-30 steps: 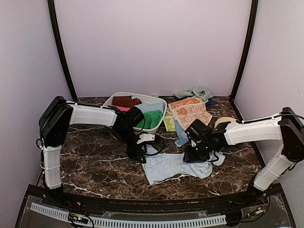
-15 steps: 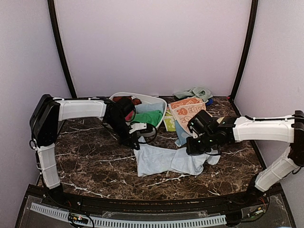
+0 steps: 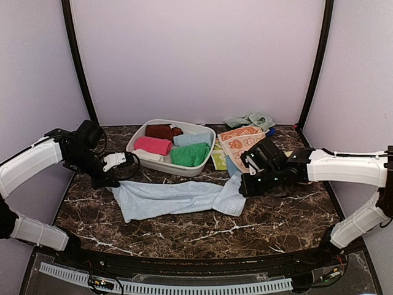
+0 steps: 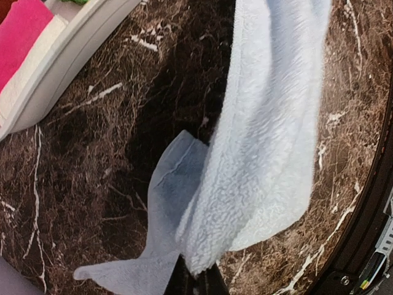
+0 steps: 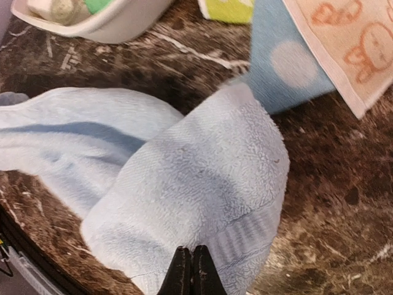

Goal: Roll the towels
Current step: Adjust the towel at the center of the board.

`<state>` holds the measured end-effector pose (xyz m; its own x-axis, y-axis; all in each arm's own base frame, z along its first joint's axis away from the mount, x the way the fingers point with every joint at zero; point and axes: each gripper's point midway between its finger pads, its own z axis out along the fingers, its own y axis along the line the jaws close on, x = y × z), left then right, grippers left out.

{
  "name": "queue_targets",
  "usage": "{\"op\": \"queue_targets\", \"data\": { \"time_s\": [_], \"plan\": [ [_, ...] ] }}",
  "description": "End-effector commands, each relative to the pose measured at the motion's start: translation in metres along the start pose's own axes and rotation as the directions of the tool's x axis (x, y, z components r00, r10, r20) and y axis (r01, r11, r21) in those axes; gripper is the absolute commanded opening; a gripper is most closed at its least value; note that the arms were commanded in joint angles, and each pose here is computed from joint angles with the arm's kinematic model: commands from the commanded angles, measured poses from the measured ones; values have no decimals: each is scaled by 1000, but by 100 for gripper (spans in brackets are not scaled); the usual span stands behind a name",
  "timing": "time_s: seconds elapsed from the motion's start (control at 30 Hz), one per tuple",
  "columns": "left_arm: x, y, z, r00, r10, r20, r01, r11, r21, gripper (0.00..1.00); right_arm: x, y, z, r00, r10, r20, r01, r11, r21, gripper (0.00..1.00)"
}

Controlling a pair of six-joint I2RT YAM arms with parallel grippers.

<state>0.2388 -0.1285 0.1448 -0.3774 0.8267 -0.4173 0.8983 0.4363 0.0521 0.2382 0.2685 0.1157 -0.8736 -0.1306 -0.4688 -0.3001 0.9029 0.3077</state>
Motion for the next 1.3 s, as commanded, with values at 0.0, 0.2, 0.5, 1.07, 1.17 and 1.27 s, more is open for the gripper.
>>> {"op": "queue_targets", "data": {
  "time_s": [0.0, 0.2, 0.5, 1.07, 1.17, 1.27],
  "plan": [
    [26, 8, 10, 994, -33, -102, 27, 998, -63, 0, 35, -63, -11, 999, 5, -47, 7, 968, 252, 0],
    [22, 18, 17, 991, -52, -123, 45, 997, -64, 0, 17, -79, -35, 1000, -15, 6, 12, 926, 377, 19],
    [19, 11, 27, 993, -45, -108, 46, 999, 5, 14, -39, -28, -14, 996, -63, 58, 49, 977, 209, 50],
    [23, 19, 23, 992, -55, -116, 48, 997, -59, 0, 8, -17, 81, 984, -42, -174, 61, 992, 108, 0],
    [16, 31, 17, 993, -66, -101, 55, 993, -109, 0, -19, -9, 47, 994, -60, -89, 70, 991, 110, 0],
    [3, 49, 4, 995, -75, -68, 61, 982, -180, 0, -27, -4, 8, 997, -70, -35, 74, 992, 106, 0]
  ]
}}
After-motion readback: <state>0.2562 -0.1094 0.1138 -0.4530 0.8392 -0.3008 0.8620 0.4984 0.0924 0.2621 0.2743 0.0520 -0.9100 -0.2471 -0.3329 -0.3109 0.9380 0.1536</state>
